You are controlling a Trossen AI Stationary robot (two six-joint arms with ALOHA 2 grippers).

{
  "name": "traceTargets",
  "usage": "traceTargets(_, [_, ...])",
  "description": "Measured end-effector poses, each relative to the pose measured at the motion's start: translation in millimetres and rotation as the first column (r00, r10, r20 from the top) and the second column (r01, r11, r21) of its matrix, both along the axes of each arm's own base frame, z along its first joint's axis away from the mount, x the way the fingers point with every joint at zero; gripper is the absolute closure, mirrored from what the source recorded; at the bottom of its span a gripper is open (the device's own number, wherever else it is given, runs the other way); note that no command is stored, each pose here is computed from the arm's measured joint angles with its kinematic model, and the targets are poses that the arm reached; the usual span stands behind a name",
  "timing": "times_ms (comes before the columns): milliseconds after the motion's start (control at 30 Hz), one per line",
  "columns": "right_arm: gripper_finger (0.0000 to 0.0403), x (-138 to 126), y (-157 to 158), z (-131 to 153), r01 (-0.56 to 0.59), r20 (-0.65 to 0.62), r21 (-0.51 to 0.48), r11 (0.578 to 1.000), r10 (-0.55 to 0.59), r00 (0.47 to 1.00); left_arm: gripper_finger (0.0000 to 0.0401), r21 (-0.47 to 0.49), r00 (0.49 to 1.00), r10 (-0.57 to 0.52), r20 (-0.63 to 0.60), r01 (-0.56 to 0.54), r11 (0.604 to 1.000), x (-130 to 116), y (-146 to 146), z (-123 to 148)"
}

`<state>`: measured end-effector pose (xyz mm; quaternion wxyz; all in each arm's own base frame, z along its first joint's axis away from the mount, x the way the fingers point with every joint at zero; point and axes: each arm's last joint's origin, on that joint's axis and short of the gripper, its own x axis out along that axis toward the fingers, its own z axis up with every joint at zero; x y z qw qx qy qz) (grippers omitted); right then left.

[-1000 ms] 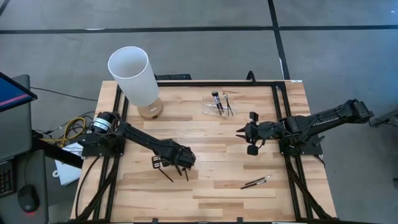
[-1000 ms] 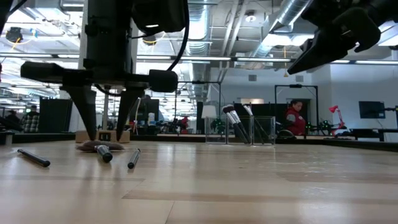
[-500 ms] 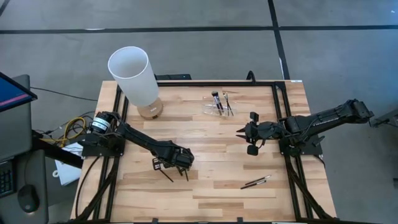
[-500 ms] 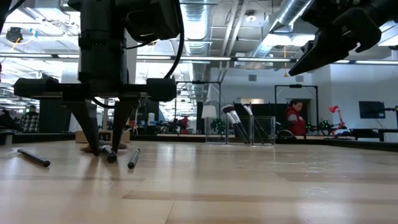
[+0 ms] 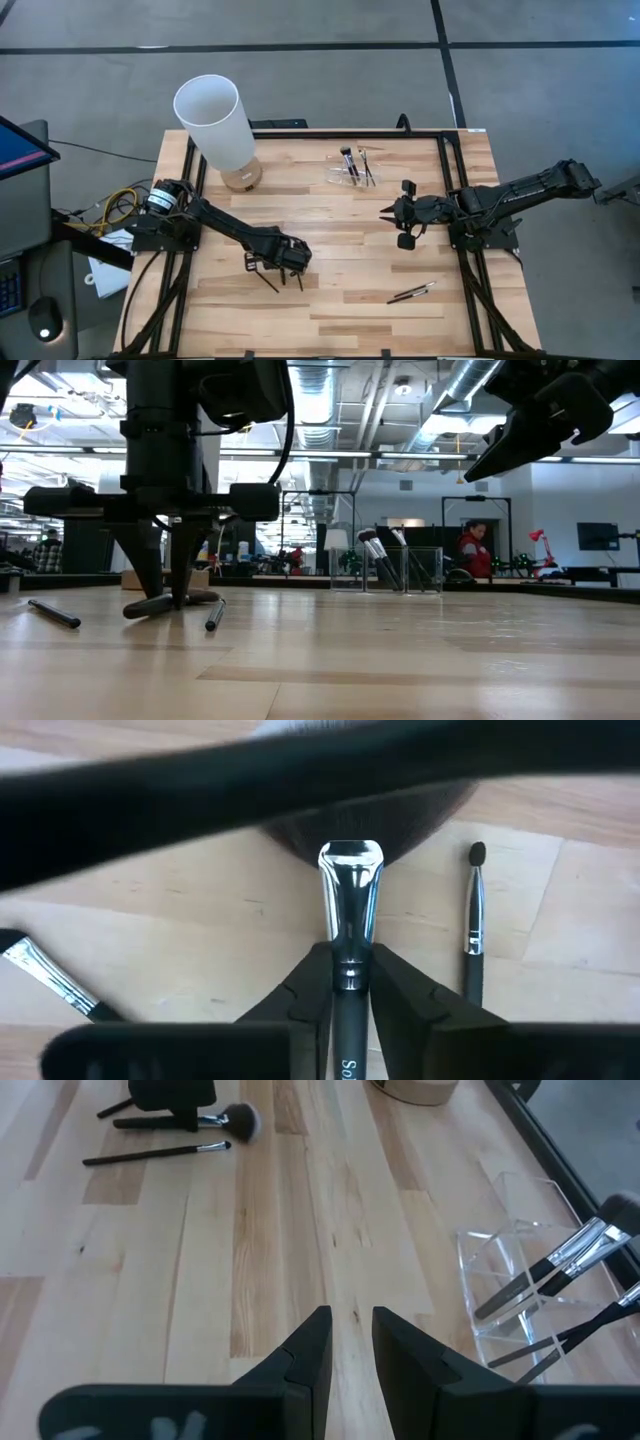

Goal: Put items in baskets/containers
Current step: Put the black highlighter brush into the transparent organizer

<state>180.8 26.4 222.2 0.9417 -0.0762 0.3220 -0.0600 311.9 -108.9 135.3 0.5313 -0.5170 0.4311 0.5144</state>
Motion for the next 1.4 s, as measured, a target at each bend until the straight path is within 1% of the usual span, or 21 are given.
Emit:
traceTargets(67, [0.0337, 0, 0, 0, -0.004, 0.0, -0.004, 1.0, 0.004, 1.0, 0.0342, 0.016, 1.0, -0.019, 0.012, 0.019, 1.0, -1, -1, 3])
traceTargets(133, [0.0337, 0, 0, 0, -0.005, 0.002, -0.007, 1.0, 0.005, 1.0, 0.0344, 0.086, 0.998, -0.038, 0.043, 0.034, 0.996, -3, 0, 8])
traceTargets(200, [0.0337, 0, 0, 0, -0.006, 0.002, -0.007, 1.0, 0.006, 1.0, 0.035, 0.148, 0.994, -0.052, 0.095, 0.037, 0.988, -3, 3, 19])
traceTargets(267, [0.0337, 0, 0, 0, -0.005, 0.002, -0.007, 1.0, 0.005, 1.0, 0.0354, 0.221, 0.984, -0.094, 0.148, 0.06, 0.973, -4, 5, 32])
traceTargets(333, [0.0337, 0, 0, 0, -0.005, 0.002, -0.007, 1.0, 0.005, 1.0, 0.0355, 0.314, 0.971, -0.15, 0.189, 0.085, 0.946, -5, 7, 43])
traceTargets(433, [0.0337, 0, 0, 0, -0.005, 0.003, -0.007, 1.0, 0.005, 1.0, 0.035, 0.468, 0.946, -0.22, 0.239, 0.087, 0.879, -5, 13, 61])
traceTargets(500, [0.0337, 0, 0, 0, -0.004, 0.003, -0.008, 1.0, 0.004, 1.0, 0.035, 0.56, 0.932, -0.262, 0.251, 0.081, 0.825, -4, 18, 71])
traceTargets(567, [0.0337, 0, 0, 1, -0.004, 0.007, -0.008, 1.0, 0.004, 1.0, 0.035, 0.632, 0.921, -0.302, 0.245, 0.084, 0.77, -2, 22, 76])
traceTargets(700, [0.0337, 1, 0, 1, -0.003, 0.015, -0.006, 1.0, 0.003, 1.0, 0.0349, 0.758, 0.911, -0.361, 0.198, 0.091, 0.645, 10, 33, 81])
traceTargets(933, [0.0337, 2, 0, 3, -0.001, 0.032, -0.004, 1.0, 0.001, 0.999, 0.0348, 0.862, 0.891, -0.438, 0.118, 0.127, 0.491, 47, 64, 80])
traceTargets(1033, [0.0337, 3, 0, 4, 0.0, 0.046, -0.001, 1.0, 0.0, 0.999, 0.0348, 0.893, 0.89, -0.448, 0.081, 0.135, 0.429, 63, 83, 75])
traceTargets(1100, [0.0337, 3, 0, 4, 0.0, 0.052, 0.0, 1.0, 0.0, 0.999, 0.0348, 0.908, 0.894, -0.442, 0.069, 0.128, 0.4, 71, 96, 71])
traceTargets(1233, [0.0337, 2, 0, 3, 0.0, 0.04, -0.001, 1.0, 0.0, 0.999, 0.0349, 0.926, 0.906, -0.421, 0.04, 0.125, 0.357, 83, 118, 60])
traceTargets(1400, [0.0337, 0, 0, -10, -0.003, 0.019, -0.014, 1.0, 0.003, 1.0, 0.0348, 0.95, 0.909, -0.414, 0.039, 0.096, 0.299, 89, 134, 67])
